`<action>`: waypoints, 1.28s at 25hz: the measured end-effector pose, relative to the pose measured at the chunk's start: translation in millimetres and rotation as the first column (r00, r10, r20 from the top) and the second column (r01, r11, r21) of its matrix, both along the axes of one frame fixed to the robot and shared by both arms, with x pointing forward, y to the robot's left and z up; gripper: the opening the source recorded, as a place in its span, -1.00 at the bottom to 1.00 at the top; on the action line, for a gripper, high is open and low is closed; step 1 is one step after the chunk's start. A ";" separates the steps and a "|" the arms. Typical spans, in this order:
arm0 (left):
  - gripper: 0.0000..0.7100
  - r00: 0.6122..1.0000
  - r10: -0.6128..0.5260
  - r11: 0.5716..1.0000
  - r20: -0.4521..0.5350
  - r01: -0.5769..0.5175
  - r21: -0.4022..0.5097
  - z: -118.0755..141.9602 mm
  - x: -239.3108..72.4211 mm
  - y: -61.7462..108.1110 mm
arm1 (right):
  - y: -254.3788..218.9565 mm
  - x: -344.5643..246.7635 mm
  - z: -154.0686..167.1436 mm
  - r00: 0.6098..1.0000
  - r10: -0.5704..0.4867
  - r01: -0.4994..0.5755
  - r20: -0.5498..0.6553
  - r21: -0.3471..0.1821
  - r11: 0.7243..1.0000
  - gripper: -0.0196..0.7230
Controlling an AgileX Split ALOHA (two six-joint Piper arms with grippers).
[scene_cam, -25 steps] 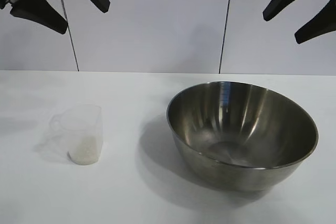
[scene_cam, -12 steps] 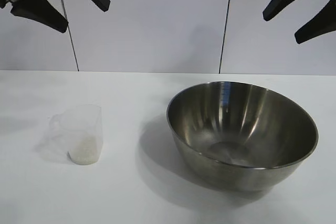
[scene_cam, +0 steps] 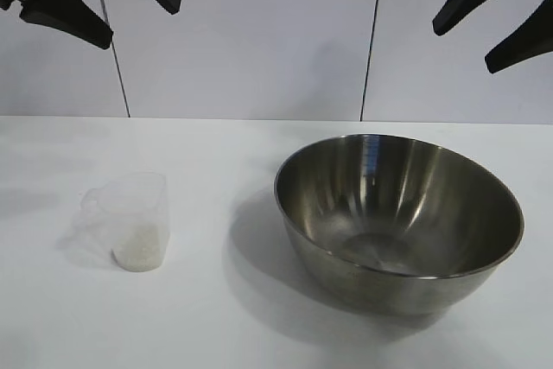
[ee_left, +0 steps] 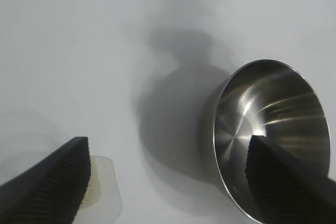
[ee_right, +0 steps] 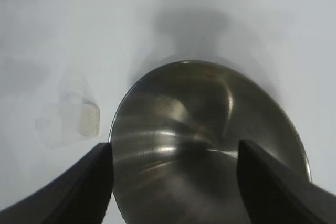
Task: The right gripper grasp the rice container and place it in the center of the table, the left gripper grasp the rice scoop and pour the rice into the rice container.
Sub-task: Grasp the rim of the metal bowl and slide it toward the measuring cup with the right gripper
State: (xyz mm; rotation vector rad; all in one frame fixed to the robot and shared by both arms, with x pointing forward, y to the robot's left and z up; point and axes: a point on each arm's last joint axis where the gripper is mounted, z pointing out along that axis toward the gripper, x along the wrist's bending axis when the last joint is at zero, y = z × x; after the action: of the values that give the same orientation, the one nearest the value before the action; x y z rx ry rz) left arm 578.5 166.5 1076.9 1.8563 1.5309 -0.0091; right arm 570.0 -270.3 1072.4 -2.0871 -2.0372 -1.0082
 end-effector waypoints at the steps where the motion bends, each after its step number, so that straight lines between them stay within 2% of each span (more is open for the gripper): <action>1: 0.66 1.000 -0.001 1.000 -0.002 0.001 0.000 -0.1 -0.2 0.0 | 0.5 -1.3 -0.4 1.000 0.010 -0.010 -0.013 0.002 1.000 0.30; 6: 0.66 1.000 -0.005 1.000 -0.008 0.005 0.001 -0.4 -0.8 -0.1 | 1.4 -16.0 -5.5 0.982 0.123 -0.127 -0.143 -0.022 0.992 0.30; 8: 0.66 1.000 -0.005 1.000 -0.008 0.005 0.001 -0.4 -0.8 -0.1 | -2.2 -20.2 -8.5 0.972 0.139 -0.154 -0.188 -0.069 0.986 0.30; 11: 0.66 1.000 -0.005 1.000 -0.008 0.005 0.001 -0.4 -0.8 -0.1 | -10.3 -22.3 -12.7 0.967 0.103 -0.142 -0.231 -0.158 0.977 0.30; 13: 0.66 1.000 -0.005 1.000 -0.008 0.005 0.001 -0.4 -0.8 -0.1 | -13.6 -23.6 -15.8 0.965 0.085 -0.136 -0.250 -0.193 0.972 0.30; 19: 0.66 1.000 -0.005 1.000 -0.008 0.005 0.001 -0.4 -0.8 -0.1 | -17.1 -32.4 -50.2 0.959 0.038 -0.105 -0.281 -0.228 0.968 0.30; 25: 0.66 1.000 -0.005 1.000 -0.008 0.005 0.001 -0.4 -0.8 -0.1 | -20.7 -34.0 -74.2 0.975 -0.013 -0.049 -0.222 -0.269 0.962 0.30; 28: 0.66 1.000 -0.005 1.000 -0.008 0.005 0.001 -0.4 -0.8 -0.1 | -21.2 -29.1 -84.3 0.974 -0.025 -0.038 -0.223 -0.270 0.962 0.30; 32: 0.66 1.000 -0.005 1.000 -0.008 0.005 0.001 -0.4 -0.8 -0.1 | -20.1 -17.7 -107.4 0.966 -0.053 -0.010 -0.253 -0.243 0.970 0.30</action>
State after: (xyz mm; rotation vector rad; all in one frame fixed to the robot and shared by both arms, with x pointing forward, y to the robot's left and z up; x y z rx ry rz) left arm 577.8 166.4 1076.5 1.8629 1.5320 -0.0177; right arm 552.3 -290.4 965.1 -2.2179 -2.0949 -0.4736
